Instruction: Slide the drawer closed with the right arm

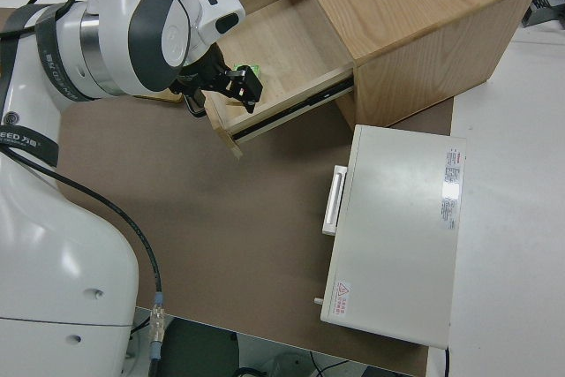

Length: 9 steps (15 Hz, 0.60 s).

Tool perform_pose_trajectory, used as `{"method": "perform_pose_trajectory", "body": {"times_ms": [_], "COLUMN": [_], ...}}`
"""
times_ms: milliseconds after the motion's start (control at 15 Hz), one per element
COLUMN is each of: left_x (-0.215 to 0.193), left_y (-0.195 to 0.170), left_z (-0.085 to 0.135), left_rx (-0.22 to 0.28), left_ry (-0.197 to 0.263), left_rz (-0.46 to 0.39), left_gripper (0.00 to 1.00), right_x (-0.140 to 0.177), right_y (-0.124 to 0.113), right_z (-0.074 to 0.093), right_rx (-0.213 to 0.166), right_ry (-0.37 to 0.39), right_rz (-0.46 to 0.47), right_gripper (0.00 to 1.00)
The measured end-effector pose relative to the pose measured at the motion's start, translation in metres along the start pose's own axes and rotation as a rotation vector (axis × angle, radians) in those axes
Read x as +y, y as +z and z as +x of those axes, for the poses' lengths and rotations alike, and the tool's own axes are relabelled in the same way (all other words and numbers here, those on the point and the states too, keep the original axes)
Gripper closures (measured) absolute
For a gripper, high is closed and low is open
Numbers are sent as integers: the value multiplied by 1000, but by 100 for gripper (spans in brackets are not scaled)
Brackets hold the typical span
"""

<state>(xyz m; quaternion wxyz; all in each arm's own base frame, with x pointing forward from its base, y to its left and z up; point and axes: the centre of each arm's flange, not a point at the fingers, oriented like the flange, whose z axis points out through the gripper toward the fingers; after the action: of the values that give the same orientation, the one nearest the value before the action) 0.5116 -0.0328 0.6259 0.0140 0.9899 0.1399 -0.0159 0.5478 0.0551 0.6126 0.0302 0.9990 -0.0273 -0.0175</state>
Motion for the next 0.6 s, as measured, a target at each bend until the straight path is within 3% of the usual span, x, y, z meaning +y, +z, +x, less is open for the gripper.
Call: {"method": "perform_pose_trajectory", "body": {"times_ms": [600], "left_x": [0], "left_y": [0], "left_z": [0], "left_rx": [0], "left_ry": [0], "left_rz": [0], "left_gripper": [0], "right_x": [-7], "right_y": [-9], "right_z": [1], "right_rx": [25], "right_ry": [-12], "right_rz": [4], "right_gripper": [0]}}
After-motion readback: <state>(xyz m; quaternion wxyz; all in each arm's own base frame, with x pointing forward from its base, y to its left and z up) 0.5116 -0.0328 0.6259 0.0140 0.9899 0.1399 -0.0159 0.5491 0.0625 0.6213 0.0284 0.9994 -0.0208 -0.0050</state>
